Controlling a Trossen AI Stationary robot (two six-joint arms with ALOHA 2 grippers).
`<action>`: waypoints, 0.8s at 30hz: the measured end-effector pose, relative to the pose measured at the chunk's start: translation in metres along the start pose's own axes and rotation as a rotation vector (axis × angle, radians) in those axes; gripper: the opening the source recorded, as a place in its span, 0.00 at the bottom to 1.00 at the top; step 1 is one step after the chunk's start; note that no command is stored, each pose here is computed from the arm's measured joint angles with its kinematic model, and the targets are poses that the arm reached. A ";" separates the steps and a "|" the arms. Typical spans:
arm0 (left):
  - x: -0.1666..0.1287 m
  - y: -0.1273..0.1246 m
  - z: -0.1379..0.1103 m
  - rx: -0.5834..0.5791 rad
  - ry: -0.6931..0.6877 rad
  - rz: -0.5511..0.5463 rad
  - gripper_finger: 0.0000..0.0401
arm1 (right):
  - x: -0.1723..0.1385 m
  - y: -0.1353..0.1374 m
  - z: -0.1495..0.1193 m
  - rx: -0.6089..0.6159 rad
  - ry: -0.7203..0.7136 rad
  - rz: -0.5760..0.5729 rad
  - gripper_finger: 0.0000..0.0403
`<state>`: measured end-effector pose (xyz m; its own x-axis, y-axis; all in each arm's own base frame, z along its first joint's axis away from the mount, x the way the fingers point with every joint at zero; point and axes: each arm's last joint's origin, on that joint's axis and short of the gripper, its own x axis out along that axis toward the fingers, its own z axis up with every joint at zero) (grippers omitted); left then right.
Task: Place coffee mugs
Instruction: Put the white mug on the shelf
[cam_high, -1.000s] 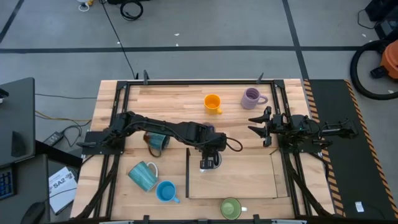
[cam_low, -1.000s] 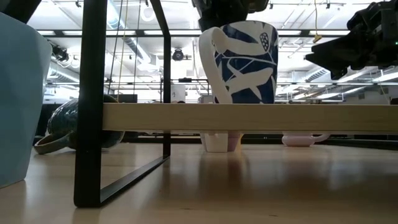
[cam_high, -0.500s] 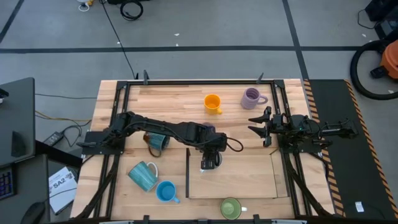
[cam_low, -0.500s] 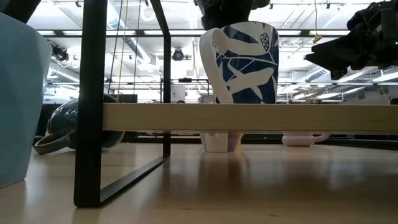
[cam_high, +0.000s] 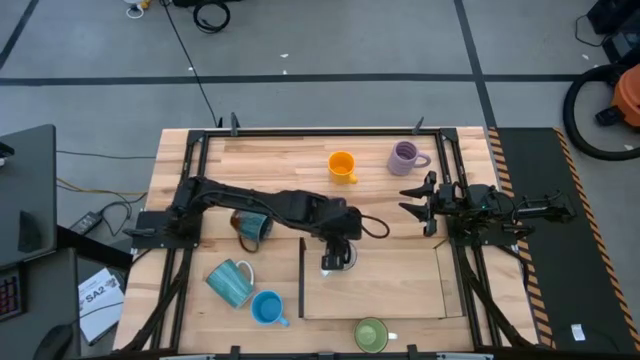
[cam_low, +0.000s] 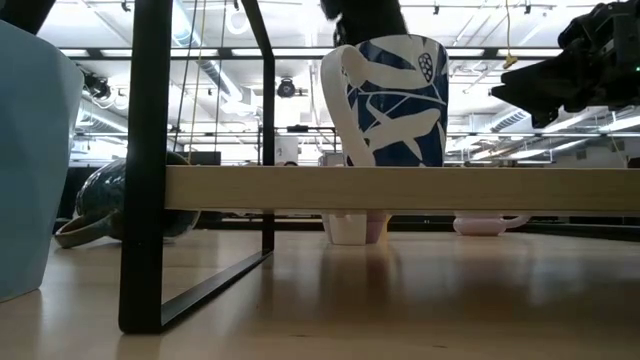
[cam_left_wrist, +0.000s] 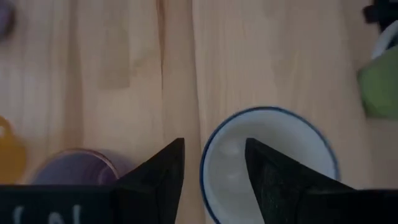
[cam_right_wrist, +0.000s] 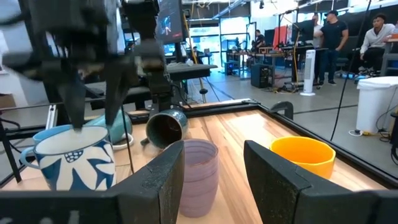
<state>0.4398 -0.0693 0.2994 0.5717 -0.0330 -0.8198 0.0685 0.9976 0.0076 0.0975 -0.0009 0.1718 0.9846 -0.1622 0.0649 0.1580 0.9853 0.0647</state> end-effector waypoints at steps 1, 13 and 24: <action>-0.007 0.000 0.000 0.012 -0.007 -0.001 0.44 | 0.000 0.000 0.000 0.000 0.000 0.002 0.43; -0.126 0.010 -0.012 0.065 -0.111 0.082 0.44 | 0.000 0.000 0.001 0.012 -0.006 0.005 0.43; -0.160 0.019 -0.106 -0.073 -0.209 0.243 0.44 | 0.000 0.000 0.002 0.015 -0.020 0.006 0.43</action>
<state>0.2628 -0.0391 0.3703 0.7202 0.2023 -0.6636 -0.1453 0.9793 0.1409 0.0973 -0.0008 0.1737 0.9838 -0.1578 0.0850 0.1512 0.9853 0.0789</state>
